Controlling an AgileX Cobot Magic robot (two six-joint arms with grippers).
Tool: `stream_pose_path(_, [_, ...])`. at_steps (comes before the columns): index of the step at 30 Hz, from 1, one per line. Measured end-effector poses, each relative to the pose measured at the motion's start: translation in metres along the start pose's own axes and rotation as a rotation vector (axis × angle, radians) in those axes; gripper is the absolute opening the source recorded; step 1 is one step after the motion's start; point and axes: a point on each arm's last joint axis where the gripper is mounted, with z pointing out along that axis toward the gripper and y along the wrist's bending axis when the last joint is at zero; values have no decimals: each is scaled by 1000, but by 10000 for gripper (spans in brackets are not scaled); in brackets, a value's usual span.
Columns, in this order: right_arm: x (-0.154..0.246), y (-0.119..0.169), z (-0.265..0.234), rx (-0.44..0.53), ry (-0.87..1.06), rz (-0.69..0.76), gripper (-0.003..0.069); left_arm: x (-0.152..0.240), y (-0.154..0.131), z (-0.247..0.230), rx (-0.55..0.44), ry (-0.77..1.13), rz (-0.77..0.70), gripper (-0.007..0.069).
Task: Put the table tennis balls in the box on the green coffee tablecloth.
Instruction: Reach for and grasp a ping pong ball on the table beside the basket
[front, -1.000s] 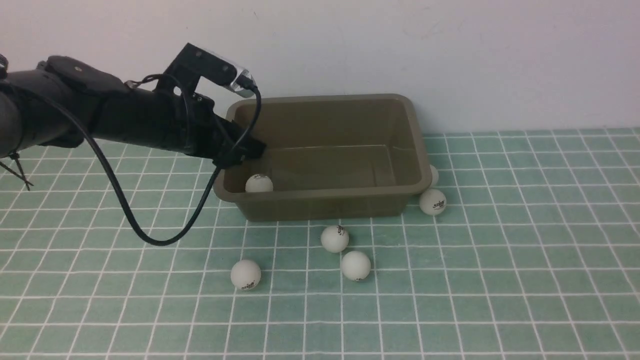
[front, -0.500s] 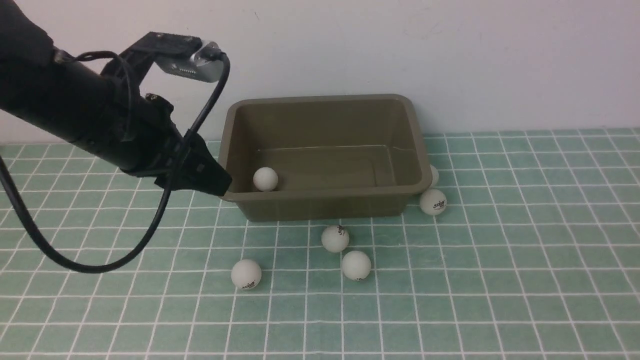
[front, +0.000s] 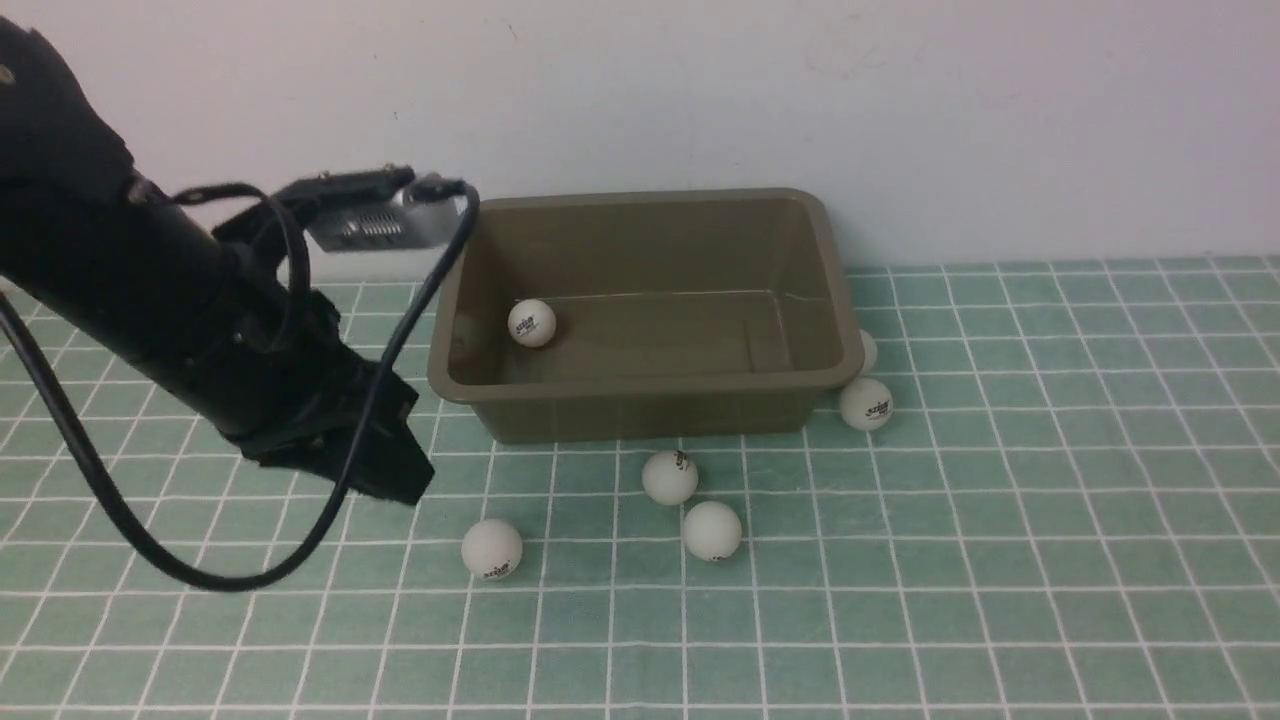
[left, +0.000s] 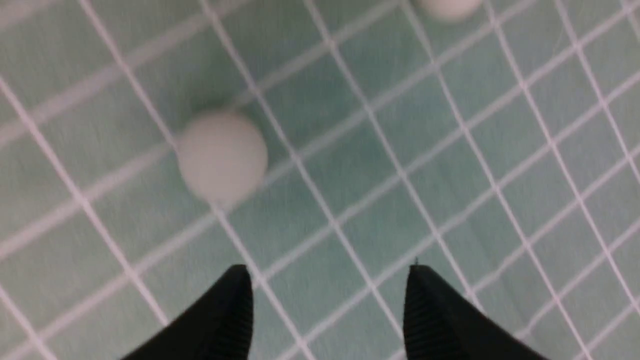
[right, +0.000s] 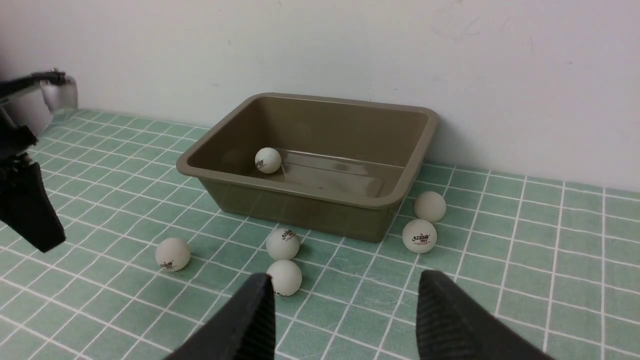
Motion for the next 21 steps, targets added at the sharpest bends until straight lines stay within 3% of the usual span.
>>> stream_pose_path(7, [0,0,0,-1,0,1,356,-5,3,14,-1,-26,30,437])
stream_pose_path(21, [0,1,0,-13,-5,14,356,-2,30,67,-39,43,-4,440])
